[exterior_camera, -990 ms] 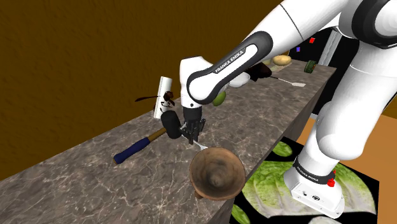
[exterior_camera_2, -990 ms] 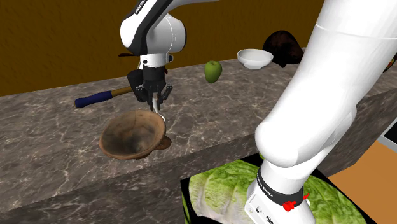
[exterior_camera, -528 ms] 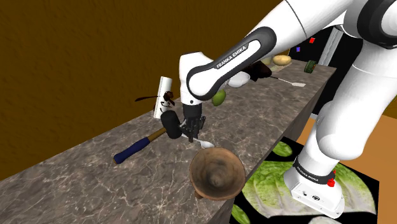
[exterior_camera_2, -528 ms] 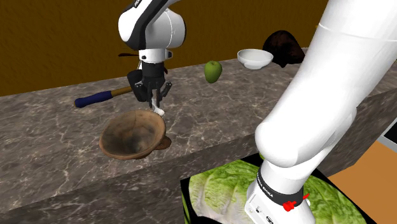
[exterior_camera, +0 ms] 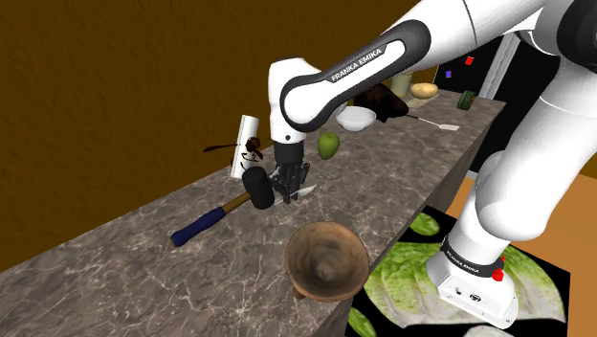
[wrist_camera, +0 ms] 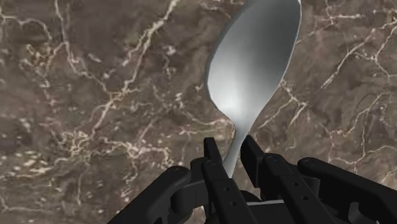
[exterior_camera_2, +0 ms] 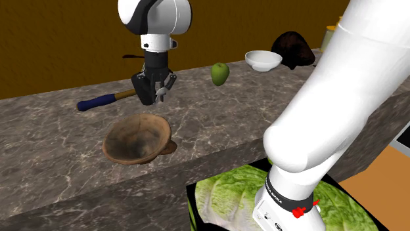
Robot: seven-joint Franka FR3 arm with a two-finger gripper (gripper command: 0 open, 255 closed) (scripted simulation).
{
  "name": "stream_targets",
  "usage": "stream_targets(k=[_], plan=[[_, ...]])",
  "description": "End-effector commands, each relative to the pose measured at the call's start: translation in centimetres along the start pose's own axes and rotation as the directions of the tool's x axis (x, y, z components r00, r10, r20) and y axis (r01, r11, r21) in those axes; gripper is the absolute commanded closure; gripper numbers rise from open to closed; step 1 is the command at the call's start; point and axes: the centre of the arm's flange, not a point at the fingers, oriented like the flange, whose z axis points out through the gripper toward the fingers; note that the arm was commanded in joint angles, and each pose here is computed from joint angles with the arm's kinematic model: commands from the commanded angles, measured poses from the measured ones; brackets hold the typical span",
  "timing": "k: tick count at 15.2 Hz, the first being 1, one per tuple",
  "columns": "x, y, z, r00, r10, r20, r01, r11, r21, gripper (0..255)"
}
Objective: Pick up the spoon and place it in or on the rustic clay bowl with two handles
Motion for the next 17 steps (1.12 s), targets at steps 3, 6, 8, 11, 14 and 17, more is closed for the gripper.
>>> stream_targets(k=[3, 6, 8, 11, 14, 17], plan=[[-0.3, -0.4, -2.1, 1.0, 0.0, 0.0, 0.0, 1.0, 0.0, 255], [-0.5, -0.6, -3.7, 1.0, 0.0, 0.0, 0.0, 1.0, 0.0, 255], [-0.7, -0.8, -4.7, 1.0, 0.0, 0.0, 0.0, 1.0, 0.0, 255], [-0.9, -1.0, -6.3, 1.0, 0.0, 0.0, 0.0, 1.0, 0.0, 255], [-1.1, -1.3, -7.8, 1.0, 0.0, 0.0, 0.0, 1.0, 0.0, 255], [-1.3, -1.5, -9.4, 1.0, 0.0, 0.0, 0.0, 1.0, 0.0, 255]])
